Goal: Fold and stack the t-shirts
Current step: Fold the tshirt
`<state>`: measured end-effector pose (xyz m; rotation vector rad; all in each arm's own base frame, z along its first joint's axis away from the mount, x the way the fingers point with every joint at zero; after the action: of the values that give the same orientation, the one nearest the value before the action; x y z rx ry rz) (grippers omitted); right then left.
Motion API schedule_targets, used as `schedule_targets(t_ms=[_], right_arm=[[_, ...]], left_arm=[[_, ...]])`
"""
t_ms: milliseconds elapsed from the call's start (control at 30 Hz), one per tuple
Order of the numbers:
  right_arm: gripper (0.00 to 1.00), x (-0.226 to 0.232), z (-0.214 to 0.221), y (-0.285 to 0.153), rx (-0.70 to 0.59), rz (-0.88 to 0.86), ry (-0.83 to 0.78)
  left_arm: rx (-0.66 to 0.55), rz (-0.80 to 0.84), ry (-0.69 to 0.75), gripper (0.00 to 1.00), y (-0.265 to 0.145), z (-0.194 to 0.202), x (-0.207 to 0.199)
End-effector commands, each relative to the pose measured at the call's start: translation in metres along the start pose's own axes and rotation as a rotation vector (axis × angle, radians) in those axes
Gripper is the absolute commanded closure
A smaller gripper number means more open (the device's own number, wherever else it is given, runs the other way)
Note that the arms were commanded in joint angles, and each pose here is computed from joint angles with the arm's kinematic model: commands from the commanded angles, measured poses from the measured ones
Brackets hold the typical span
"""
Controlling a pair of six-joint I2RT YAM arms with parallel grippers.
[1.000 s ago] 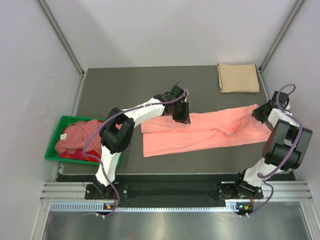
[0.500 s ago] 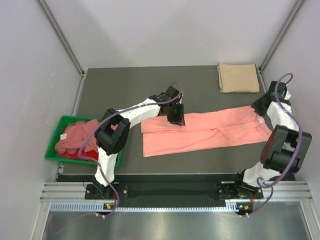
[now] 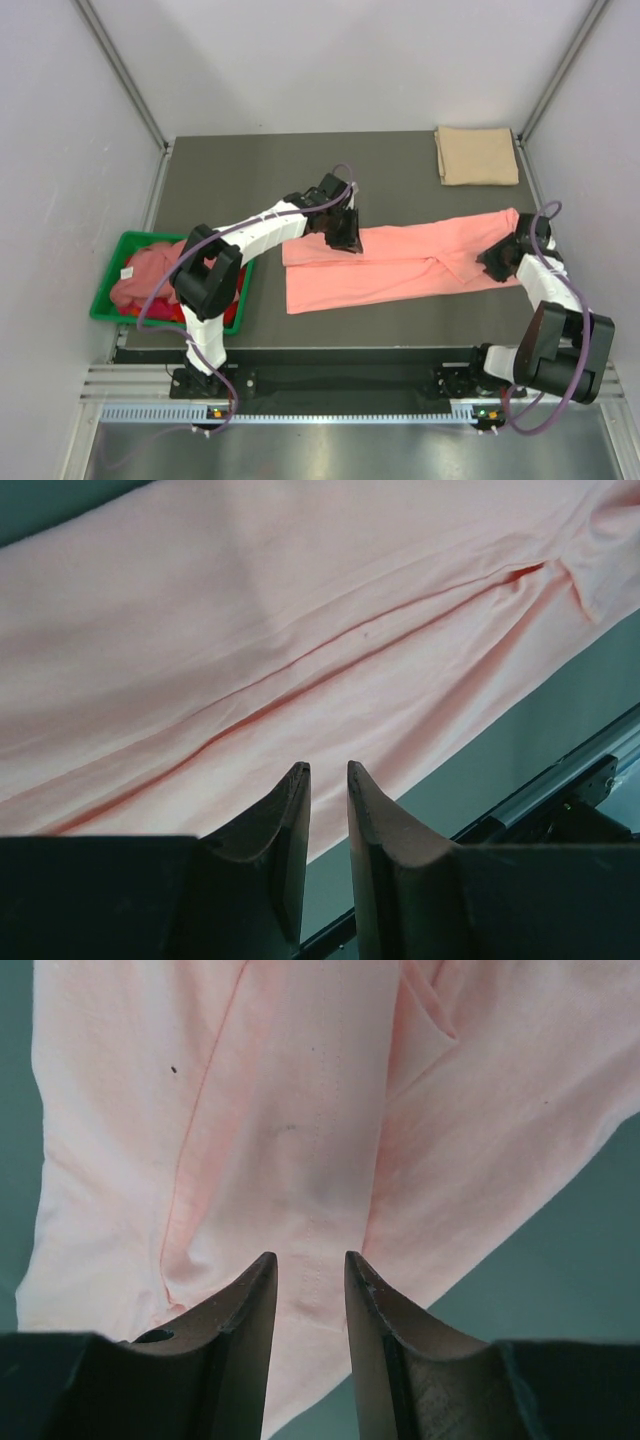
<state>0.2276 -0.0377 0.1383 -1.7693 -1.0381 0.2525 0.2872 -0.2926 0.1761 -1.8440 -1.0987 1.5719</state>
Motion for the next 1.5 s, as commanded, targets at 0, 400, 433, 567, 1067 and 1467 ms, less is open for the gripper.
schedule_targets(t_ms=[0, 400, 433, 567, 1067, 1467], right_arm=[[0.66, 0.008, 0.001, -0.001, -0.047, -0.053, 0.022], [0.68, 0.009, 0.021, 0.009, -0.031, -0.017, 0.031], [0.68, 0.008, 0.022, 0.009, -0.033, -0.015, 0.029], [0.68, 0.007, 0.025, 0.010, -0.023, -0.007, 0.031], [0.71, 0.003, 0.032, 0.018, -0.057, 0.019, 0.047], [1.00, 0.015, 0.019, 0.007, -0.143, -0.071, 0.033]], left_arm=[[-0.036, 0.052, 0.023, 0.73, -0.016, -0.001, -0.008], [-0.030, 0.049, 0.025, 0.73, -0.013, 0.000, -0.007], [-0.031, 0.046, 0.023, 0.73, -0.012, -0.001, -0.006], [-0.026, 0.045, 0.019, 0.73, -0.011, 0.000, -0.006], [-0.023, 0.048, 0.022, 0.73, -0.009, -0.001, -0.007], [-0.014, 0.044, 0.015, 0.73, -0.003, -0.002, -0.006]])
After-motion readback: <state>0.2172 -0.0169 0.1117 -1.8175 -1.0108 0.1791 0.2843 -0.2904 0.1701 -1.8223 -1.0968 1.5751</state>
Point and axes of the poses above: each gripper's point midway between its finger pads, its own y axis out along the fingers, its own x axis along the line the jaws close on, z = x × y, the point moved 10 cm from there along -y, back along the fingers, and after that the axes turned 13 degrees about -y, right-handed, at the moved point
